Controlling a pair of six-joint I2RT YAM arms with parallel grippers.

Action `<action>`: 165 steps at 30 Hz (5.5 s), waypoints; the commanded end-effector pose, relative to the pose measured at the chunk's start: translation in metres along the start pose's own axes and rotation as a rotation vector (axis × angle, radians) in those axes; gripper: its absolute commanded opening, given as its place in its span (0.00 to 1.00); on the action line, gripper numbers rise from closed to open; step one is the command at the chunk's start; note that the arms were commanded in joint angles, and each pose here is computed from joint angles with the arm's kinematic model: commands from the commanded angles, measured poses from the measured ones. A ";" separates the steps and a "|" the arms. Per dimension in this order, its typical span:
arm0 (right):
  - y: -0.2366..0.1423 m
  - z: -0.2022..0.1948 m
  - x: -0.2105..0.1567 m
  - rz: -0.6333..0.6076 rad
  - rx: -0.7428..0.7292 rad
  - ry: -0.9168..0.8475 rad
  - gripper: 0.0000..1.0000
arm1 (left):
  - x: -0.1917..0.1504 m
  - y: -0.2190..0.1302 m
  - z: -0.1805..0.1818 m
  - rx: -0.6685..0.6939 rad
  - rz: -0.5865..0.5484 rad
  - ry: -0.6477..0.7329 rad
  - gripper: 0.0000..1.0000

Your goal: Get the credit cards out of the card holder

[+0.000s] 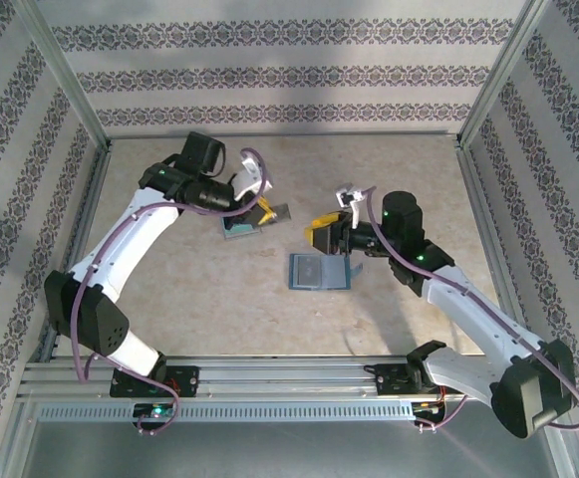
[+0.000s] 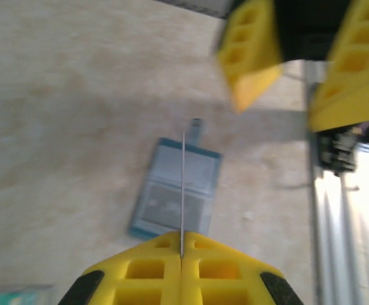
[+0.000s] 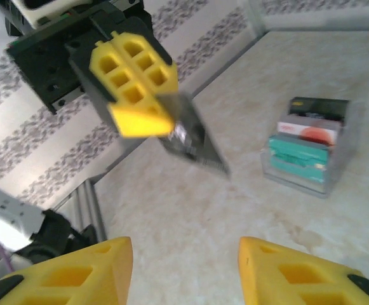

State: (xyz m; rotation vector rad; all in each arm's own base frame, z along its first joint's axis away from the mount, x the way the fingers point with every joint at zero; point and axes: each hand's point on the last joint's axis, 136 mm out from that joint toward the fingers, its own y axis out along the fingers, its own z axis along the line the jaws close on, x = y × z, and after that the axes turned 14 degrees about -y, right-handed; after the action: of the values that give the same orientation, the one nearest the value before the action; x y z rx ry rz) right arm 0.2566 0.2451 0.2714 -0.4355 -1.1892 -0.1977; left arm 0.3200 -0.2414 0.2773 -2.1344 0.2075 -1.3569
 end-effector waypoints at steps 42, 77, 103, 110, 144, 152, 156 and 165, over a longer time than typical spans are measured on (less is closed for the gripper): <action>-0.065 -0.091 -0.058 0.080 -0.774 0.334 0.98 | -0.066 0.009 0.226 0.140 0.016 0.110 0.00; -0.065 -0.093 -0.062 0.110 -0.789 0.330 0.98 | -0.096 0.031 0.258 0.168 0.064 0.126 0.22; -0.006 -0.077 -0.122 0.429 -0.812 0.305 0.67 | -0.012 -0.058 0.221 0.558 -0.475 -0.406 0.99; 0.045 -0.068 -0.166 0.587 -0.744 0.323 0.60 | -0.043 -0.093 0.200 0.698 -0.699 -0.696 0.99; 0.050 -0.085 -0.209 0.723 -0.828 0.271 0.23 | -0.077 -0.099 0.158 0.844 -0.705 -0.746 1.00; 0.018 -0.096 -0.211 0.714 -0.914 0.265 0.31 | -0.063 -0.088 0.137 0.848 -0.684 -0.663 1.00; 0.003 -0.098 -0.219 0.721 -0.939 0.274 0.32 | -0.061 -0.072 0.127 0.826 -0.656 -0.648 1.00; -0.034 -0.107 -0.223 0.700 -1.007 0.312 0.35 | -0.083 -0.015 0.098 0.788 -0.479 -0.599 0.99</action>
State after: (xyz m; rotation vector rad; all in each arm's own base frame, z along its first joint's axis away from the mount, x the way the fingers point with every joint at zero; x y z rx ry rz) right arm 0.2553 0.1716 0.0397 -1.5576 -0.5246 -0.1980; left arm 0.3736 -0.1467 0.2150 -1.8463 -1.0579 -0.7622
